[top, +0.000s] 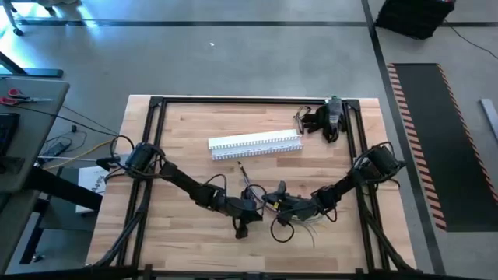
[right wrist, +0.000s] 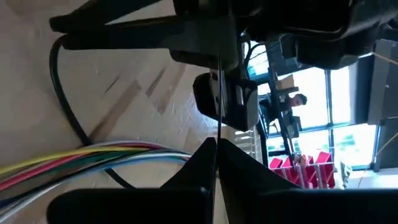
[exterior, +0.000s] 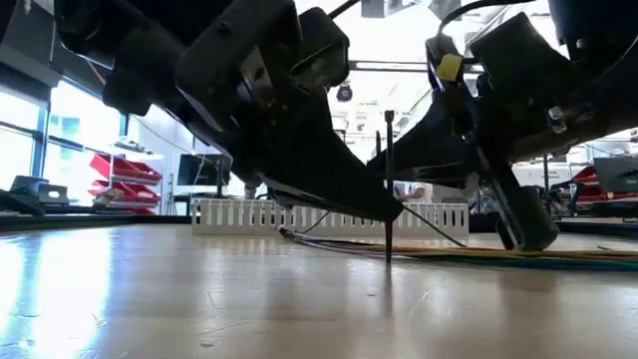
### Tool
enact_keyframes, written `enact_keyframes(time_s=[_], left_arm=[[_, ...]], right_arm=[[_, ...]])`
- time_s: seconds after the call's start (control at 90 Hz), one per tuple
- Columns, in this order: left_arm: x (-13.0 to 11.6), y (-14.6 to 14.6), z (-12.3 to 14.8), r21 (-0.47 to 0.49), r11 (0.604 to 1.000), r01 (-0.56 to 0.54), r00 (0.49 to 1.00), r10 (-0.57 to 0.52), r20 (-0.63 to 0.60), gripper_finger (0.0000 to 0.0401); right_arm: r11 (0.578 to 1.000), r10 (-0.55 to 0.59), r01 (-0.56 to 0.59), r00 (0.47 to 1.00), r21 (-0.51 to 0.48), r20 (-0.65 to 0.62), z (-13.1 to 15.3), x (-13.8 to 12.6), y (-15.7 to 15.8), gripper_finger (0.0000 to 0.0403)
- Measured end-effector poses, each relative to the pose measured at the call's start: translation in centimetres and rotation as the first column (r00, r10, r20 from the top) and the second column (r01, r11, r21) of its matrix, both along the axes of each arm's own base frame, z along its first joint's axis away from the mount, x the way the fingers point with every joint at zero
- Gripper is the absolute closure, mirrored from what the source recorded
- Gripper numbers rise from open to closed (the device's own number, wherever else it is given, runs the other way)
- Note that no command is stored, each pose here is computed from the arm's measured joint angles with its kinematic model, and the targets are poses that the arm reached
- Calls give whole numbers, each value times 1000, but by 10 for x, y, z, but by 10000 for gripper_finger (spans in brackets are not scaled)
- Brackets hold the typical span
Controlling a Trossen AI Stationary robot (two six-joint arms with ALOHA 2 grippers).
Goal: Ziptie cables
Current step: Wrap the cable wires with black ziptie
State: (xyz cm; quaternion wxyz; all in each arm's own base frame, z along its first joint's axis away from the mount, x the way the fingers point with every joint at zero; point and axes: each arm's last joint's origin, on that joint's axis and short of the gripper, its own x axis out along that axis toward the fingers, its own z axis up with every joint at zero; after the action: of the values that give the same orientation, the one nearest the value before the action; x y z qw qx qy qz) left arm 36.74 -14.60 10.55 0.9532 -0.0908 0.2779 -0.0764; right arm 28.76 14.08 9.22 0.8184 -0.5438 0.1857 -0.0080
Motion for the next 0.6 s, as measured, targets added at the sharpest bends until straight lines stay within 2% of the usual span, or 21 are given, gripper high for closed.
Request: enact_keyframes(time_s=[0.6], left_arm=[[0,-2,1,-6,1000,3,1000,-3,12,401]], right_arm=[[999,26,-26,999,20,27,-2,-8,-2,403]])
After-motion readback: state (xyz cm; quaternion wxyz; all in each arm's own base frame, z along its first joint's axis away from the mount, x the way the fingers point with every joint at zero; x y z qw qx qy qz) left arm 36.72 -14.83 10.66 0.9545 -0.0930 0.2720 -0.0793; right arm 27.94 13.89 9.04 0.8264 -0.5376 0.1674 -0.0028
